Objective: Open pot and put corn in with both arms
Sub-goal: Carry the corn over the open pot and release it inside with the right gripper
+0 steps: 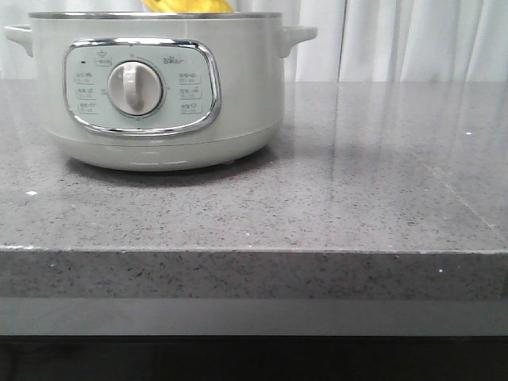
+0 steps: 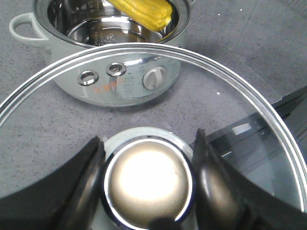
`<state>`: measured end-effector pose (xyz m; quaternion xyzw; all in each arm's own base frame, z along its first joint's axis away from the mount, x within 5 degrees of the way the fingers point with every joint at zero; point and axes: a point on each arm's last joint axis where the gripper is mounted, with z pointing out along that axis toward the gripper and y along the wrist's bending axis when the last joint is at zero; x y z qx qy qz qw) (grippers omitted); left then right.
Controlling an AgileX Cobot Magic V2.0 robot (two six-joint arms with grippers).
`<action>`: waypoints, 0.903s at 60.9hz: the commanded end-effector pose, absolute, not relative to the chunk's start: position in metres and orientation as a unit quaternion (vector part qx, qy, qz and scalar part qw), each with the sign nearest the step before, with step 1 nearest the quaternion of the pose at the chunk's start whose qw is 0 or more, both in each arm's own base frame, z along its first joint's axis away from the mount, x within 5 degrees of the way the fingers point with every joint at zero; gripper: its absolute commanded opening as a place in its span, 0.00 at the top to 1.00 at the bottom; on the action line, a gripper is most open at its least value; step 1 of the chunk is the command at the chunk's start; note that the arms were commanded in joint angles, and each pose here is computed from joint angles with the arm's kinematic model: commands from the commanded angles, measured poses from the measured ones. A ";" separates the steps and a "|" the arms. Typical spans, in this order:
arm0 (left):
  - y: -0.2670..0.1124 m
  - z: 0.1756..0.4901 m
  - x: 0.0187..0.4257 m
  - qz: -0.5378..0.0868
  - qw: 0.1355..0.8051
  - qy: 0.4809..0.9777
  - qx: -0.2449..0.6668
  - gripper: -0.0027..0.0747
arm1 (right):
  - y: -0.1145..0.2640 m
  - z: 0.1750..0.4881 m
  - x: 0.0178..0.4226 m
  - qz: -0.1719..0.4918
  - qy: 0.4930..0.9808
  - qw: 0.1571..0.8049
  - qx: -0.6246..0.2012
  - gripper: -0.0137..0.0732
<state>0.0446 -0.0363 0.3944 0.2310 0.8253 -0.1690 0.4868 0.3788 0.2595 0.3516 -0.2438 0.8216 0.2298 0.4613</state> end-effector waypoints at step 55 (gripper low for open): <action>-0.039 0.415 0.045 -0.202 0.549 0.782 0.213 0.79 | 0.218 0.439 0.355 0.180 0.768 0.557 -0.260 0.91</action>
